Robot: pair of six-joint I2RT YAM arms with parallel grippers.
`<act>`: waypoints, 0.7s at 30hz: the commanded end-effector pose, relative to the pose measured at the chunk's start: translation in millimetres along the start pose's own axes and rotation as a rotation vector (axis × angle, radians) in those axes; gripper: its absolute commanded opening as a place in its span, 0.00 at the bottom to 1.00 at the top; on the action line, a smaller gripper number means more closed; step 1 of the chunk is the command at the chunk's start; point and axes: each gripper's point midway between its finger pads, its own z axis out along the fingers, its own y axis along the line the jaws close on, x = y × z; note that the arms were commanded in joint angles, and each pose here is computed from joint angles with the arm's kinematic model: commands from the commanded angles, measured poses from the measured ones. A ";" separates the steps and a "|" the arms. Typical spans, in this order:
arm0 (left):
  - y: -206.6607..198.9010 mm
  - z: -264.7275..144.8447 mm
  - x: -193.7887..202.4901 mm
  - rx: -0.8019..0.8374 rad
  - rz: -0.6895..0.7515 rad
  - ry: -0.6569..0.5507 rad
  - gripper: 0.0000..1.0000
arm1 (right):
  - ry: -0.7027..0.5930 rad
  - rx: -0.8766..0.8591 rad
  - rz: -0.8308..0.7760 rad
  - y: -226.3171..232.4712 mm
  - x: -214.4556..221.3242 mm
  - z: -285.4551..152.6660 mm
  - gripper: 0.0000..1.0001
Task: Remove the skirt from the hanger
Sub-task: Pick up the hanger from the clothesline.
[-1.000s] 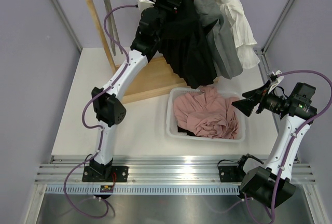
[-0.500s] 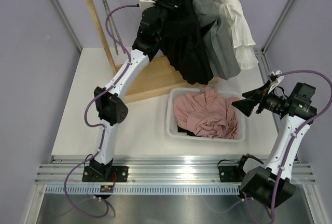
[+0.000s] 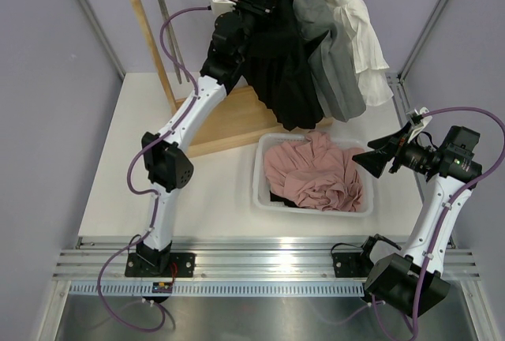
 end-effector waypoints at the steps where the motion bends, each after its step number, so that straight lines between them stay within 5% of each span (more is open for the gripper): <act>1: -108.1 -29.3 -26.0 0.242 -0.004 -0.026 0.00 | -0.022 -0.016 -0.046 7.3 -12.7 -2.0 0.99; 21: -106.7 -59.9 -22.3 0.248 -0.019 0.020 0.00 | -0.022 -0.016 -0.041 6.1 -12.1 -1.7 0.99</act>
